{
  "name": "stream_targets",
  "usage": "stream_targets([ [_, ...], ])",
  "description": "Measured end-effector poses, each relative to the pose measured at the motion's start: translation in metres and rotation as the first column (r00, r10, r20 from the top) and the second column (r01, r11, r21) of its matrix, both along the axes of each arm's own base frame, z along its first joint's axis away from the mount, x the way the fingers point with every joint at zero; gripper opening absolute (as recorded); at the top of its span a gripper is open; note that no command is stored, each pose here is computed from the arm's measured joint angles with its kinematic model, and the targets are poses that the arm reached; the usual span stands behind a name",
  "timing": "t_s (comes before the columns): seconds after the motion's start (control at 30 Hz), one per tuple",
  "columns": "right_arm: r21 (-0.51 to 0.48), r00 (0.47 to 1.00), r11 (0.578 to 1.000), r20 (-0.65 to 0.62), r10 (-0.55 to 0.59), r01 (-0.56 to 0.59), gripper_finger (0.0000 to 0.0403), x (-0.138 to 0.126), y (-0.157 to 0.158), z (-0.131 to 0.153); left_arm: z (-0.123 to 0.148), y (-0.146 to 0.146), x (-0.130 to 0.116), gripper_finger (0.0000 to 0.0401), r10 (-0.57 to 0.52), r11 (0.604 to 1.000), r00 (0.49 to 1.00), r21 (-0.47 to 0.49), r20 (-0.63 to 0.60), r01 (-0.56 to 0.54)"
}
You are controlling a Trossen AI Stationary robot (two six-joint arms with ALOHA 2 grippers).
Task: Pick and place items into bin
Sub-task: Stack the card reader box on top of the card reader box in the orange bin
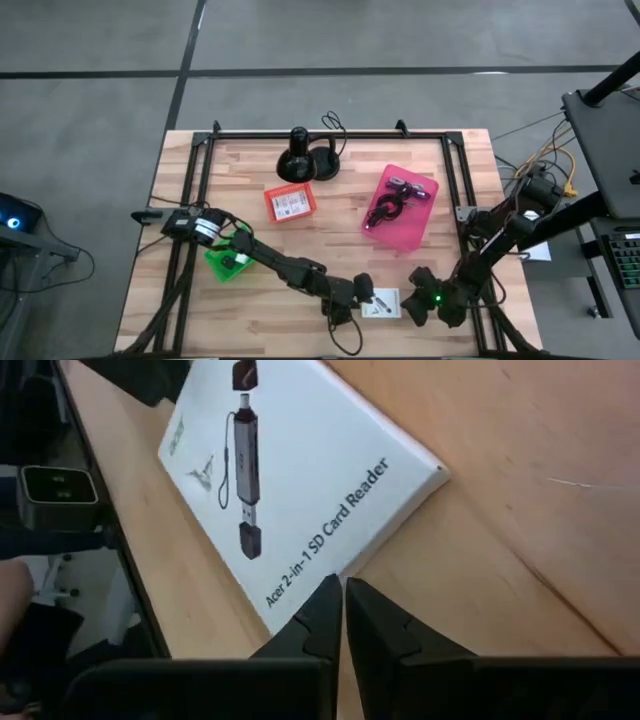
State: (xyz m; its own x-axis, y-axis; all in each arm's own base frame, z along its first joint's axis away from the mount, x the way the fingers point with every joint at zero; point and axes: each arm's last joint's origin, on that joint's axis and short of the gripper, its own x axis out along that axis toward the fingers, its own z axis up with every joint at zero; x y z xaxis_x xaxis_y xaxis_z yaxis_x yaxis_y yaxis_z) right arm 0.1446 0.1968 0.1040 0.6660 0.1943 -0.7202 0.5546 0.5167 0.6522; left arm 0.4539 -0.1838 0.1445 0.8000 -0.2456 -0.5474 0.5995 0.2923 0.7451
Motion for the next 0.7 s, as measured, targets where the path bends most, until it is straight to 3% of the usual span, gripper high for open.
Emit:
stream_targets([
  [0.3,0.01,1.0,1.0,-0.015,0.024,-0.024,0.0008,0.0,0.0,0.002,-0.016,-0.003,0.007,0.0205,0.001,1.0,1.0,0.015,-0.02,0.0],
  [0.7,-0.022,0.998,0.999,0.053,0.036,-0.035,0.0008,0.003,0.002,0.013,-0.015,-0.002,0.006,0.0205,0.022,0.999,1.0,0.031,-0.015,-0.021],
])
